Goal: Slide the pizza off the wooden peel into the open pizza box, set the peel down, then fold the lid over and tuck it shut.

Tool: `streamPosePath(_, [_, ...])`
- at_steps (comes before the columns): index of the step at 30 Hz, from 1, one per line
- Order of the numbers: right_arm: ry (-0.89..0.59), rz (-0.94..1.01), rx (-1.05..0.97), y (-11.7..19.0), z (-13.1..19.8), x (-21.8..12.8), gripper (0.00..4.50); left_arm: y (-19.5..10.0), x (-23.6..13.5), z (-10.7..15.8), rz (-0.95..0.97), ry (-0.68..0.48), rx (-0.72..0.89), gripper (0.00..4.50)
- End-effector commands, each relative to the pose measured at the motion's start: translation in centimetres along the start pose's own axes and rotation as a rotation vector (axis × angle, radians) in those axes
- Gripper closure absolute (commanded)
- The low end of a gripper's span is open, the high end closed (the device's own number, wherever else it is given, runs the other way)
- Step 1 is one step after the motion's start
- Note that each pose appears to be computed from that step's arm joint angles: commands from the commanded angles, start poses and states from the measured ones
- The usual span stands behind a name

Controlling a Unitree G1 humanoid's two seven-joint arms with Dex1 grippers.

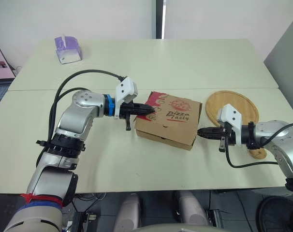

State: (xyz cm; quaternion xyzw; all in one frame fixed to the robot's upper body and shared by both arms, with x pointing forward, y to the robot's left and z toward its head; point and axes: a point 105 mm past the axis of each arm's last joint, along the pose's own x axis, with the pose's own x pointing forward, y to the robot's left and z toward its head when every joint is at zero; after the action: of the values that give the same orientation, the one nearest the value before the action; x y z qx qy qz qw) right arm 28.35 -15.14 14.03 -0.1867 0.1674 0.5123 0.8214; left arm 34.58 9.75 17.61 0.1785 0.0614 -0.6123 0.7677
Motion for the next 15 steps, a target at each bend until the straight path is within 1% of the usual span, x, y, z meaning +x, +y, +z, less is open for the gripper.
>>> streamPosePath(1, [-0.053,-0.011,-0.016,-0.1,1.4,0.0,4.5,0.3,-0.1,1.0,0.015,-0.027,0.026,4.49])
streamPosePath(4, [-0.063,-0.018,0.003,0.1,1.4,0.1,4.5,0.2,0.0,0.9,0.014,-0.03,0.023,4.49])
streamPosePath(6, [-0.025,-0.041,-0.018,-0.3,0.7,-0.1,4.5,0.2,0.1,0.9,0.013,-0.031,0.022,4.49])
streamPosePath(7, [-0.001,-0.063,-0.036,-0.6,0.2,-0.5,4.32,0.1,0.2,0.9,0.013,-0.031,0.022,4.5])
streamPosePath(9, [0.014,-0.094,-0.042,-1.2,-0.1,-1.3,3.88,0.1,0.2,0.8,0.011,-0.032,0.021,4.5])
streamPosePath(10, [0.014,-0.11,-0.043,-1.6,0.0,-2.0,3.57,0.1,0.2,0.8,0.011,-0.033,0.02,4.5])
streamPosePath(13, [0.003,-0.14,-0.054,-2.2,1.0,-3.9,2.49,0.2,0.2,0.9,0.013,-0.036,0.02,4.5])
streamPosePath(15, [-0.024,-0.126,-0.049,-1.9,2.1,-4.6,1.74,0.2,0.2,0.9,0.015,-0.036,0.021,4.5])
